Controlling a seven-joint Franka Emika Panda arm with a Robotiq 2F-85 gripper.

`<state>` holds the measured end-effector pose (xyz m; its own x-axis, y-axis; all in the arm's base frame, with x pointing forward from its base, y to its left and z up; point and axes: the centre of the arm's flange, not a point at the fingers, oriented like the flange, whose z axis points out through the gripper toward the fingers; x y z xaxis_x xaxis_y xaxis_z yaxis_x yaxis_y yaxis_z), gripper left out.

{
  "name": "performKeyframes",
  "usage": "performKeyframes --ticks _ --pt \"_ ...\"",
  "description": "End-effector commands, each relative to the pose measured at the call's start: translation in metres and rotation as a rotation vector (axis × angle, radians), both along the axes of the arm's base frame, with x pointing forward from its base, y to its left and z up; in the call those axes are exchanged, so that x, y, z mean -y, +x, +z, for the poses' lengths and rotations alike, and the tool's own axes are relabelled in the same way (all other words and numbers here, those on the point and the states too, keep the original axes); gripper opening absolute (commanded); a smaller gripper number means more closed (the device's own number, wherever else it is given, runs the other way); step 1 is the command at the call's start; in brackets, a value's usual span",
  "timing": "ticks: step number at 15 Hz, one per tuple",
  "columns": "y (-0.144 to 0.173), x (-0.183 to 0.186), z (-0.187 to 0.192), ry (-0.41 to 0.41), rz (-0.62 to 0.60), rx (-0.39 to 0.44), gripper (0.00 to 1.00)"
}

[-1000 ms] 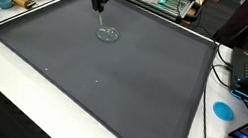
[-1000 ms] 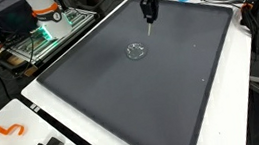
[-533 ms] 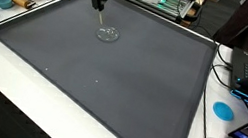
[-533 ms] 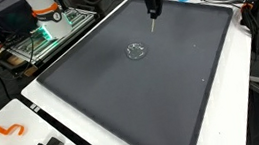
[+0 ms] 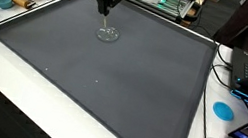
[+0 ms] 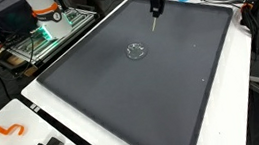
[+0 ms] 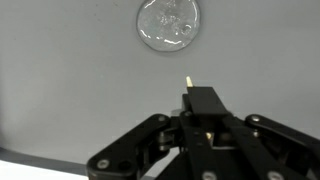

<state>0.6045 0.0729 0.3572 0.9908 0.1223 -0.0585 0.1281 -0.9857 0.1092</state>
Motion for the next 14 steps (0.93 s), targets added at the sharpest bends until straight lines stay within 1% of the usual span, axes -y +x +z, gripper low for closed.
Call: performKeyframes --ticks 1,7,14 --pt "0.007 -0.018 -0.011 -0.061 0.012 -0.026 0.03" --pt "0.010 -0.040 -0.024 -0.119 0.048 -0.036 0.03" --pt "0.010 -0.057 -0.038 -0.179 0.070 -0.045 0.03"
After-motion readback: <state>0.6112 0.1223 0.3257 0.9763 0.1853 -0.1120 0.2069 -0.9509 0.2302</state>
